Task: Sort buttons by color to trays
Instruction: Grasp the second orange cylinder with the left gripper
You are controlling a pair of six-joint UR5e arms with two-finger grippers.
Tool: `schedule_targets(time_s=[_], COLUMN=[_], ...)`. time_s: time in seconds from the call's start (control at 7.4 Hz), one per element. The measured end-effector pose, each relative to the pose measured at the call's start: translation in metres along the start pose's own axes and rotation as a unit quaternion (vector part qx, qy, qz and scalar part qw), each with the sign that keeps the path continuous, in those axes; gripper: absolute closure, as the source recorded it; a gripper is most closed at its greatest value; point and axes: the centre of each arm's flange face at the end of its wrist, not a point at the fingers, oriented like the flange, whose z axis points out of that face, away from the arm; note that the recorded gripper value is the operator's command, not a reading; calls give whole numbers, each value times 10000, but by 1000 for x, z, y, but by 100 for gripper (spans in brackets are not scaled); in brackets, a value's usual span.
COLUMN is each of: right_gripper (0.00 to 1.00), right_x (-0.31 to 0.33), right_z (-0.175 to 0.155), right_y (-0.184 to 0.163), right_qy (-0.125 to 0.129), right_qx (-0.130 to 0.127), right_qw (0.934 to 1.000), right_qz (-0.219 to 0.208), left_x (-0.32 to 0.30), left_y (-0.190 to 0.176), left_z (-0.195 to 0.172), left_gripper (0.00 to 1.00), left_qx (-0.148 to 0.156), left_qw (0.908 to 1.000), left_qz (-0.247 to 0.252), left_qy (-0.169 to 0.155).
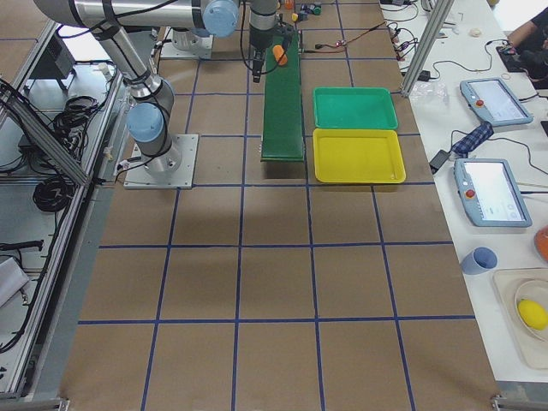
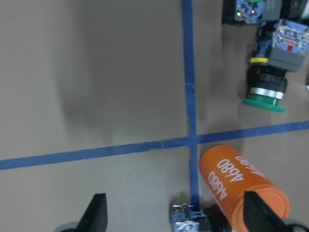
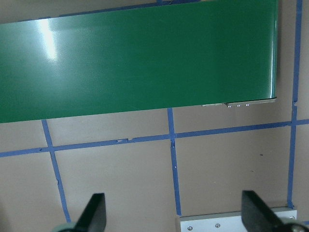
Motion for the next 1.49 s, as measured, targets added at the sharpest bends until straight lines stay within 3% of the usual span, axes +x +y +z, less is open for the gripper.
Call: schedule_targets(time_s=[0.41, 0.54, 0.81, 0.95, 1.22, 1.49], right_gripper=[0, 0, 0, 0, 0, 0], right_x=[-1, -1, -1, -1, -1, 0], right_z=[0, 0, 0, 0, 0, 0], right_y=[0, 0, 0, 0, 0, 0], right_qy=[-38, -43, -40, -38, -29, -4], right_qx=[-7, -6, -3, -2, 2, 4], right_qw=[10000, 10000, 10000, 10000, 10000, 10000], right_qz=[-4, -1, 1, 3, 18, 50], left_x=[26, 26, 22, 20, 22, 43], left_y=[8, 9, 9, 9, 9, 11], left_z=[16, 21, 33, 35, 29, -1], left_gripper=[0, 7, 52, 100, 100, 100], left_qx=[-177, -218, -297, -312, -316, -355], left_qw=[9995, 9994, 9990, 9989, 9989, 9984], left_qz=[-82, -92, -147, -199, -235, -330], left_qy=[229, 264, 293, 289, 265, 279])
